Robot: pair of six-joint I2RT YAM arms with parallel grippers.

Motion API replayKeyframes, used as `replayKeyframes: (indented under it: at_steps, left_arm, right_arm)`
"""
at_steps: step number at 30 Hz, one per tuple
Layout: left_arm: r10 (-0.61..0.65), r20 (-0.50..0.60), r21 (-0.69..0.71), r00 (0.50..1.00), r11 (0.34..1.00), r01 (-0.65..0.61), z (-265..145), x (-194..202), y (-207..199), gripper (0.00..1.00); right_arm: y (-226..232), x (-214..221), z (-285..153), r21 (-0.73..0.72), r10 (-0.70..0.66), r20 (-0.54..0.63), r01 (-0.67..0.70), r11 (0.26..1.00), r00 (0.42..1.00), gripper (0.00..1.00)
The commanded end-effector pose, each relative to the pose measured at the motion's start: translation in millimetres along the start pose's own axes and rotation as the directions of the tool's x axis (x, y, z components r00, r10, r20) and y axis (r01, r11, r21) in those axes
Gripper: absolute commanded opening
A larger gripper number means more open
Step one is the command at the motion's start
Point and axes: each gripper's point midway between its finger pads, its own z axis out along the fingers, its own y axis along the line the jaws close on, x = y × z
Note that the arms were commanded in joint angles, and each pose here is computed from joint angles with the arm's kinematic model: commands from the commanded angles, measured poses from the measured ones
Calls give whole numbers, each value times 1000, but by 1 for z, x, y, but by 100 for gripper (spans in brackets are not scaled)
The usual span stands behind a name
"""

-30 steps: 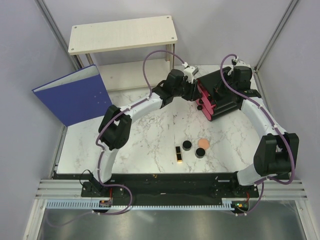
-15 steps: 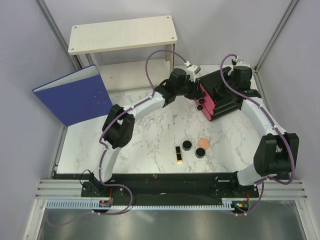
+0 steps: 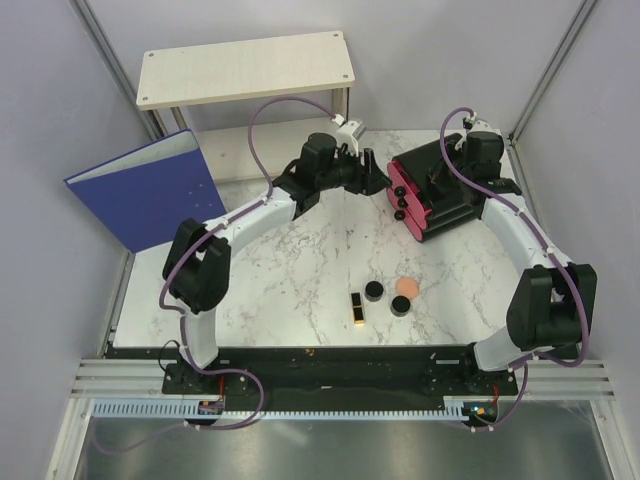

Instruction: Organize the makeup

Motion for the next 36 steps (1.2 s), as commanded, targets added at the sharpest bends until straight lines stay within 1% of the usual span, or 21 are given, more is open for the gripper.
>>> replayKeyframes:
  at_steps: [1, 3, 4, 5, 6, 7, 9, 11, 17, 21, 27, 30, 31, 32, 33, 34, 35, 36]
  left_arm:
    - [-121, -93, 42, 988, 991, 126, 6, 38, 2, 50]
    - [-132, -103, 65, 986, 988, 140, 10, 42, 1, 32]
    - [-141, -115, 67, 983, 987, 149, 14, 47, 3, 13]
    - [-144, -126, 79, 982, 985, 155, 16, 50, 3, 5]
    - [-154, -124, 80, 980, 983, 164, 19, 48, 4, 2]
    - [-170, -139, 73, 976, 981, 181, 24, 56, 7, 2]
    - [-181, -135, 76, 974, 978, 193, 29, 52, 7, 2]
    - [-189, -149, 68, 971, 977, 201, 35, 59, 10, 2]
    - [-182, -154, 86, 971, 977, 197, 52, 59, 7, 2]
    - [-184, -145, 127, 972, 971, 203, 64, 49, -9, 2]
    - [-164, -164, 177, 973, 965, 192, 80, 48, -31, 2]
    - [-140, -174, 158, 975, 973, 168, 73, 52, -26, 2]
    - [-120, -145, 149, 982, 979, 142, 65, 40, -28, 2]
    - [-106, -158, 128, 982, 984, 127, 60, 50, -21, 2]
    - [-89, -142, 127, 986, 986, 107, 54, 44, -20, 2]
    - [-30, -111, 150, 993, 988, 47, 43, 31, -29, 2]
    - [-6, -120, 150, 993, 988, 25, 36, 39, -28, 2]
    - [25, -100, 163, 995, 987, -8, 30, 35, -32, 5]
  right_arm:
    - [-72, 162, -23, 245, 92, -535, 50, 968, 840, 0]
    - [-71, 162, -24, 244, 91, -535, 51, 968, 840, 0]
    - [-72, 162, -24, 246, 92, -534, 50, 968, 840, 0]
    - [-72, 162, -24, 246, 92, -534, 50, 968, 840, 0]
    - [-72, 163, -24, 247, 93, -535, 51, 968, 839, 0]
    - [-73, 164, -25, 249, 93, -537, 52, 967, 838, 0]
    - [-73, 165, -25, 248, 90, -538, 55, 967, 838, 0]
    - [-73, 166, -26, 249, 91, -540, 55, 967, 837, 0]
    - [-73, 164, -25, 248, 88, -537, 57, 967, 839, 0]
    - [-74, 162, -24, 252, 86, -538, 63, 966, 839, 0]
    - [-75, 162, -23, 252, 84, -542, 66, 965, 836, 0]
    - [-74, 161, -22, 251, 82, -541, 67, 966, 837, 0]
    - [-74, 160, -22, 250, 82, -540, 67, 966, 838, 0]
    - [-75, 161, -21, 251, 82, -541, 67, 966, 837, 0]
    - [-74, 160, -21, 251, 83, -540, 66, 966, 838, 0]
    - [-74, 161, -21, 248, 82, -542, 66, 966, 836, 0]
    - [-74, 163, -21, 249, 82, -546, 67, 966, 834, 0]
    - [-74, 162, -21, 249, 83, -544, 66, 966, 835, 0]
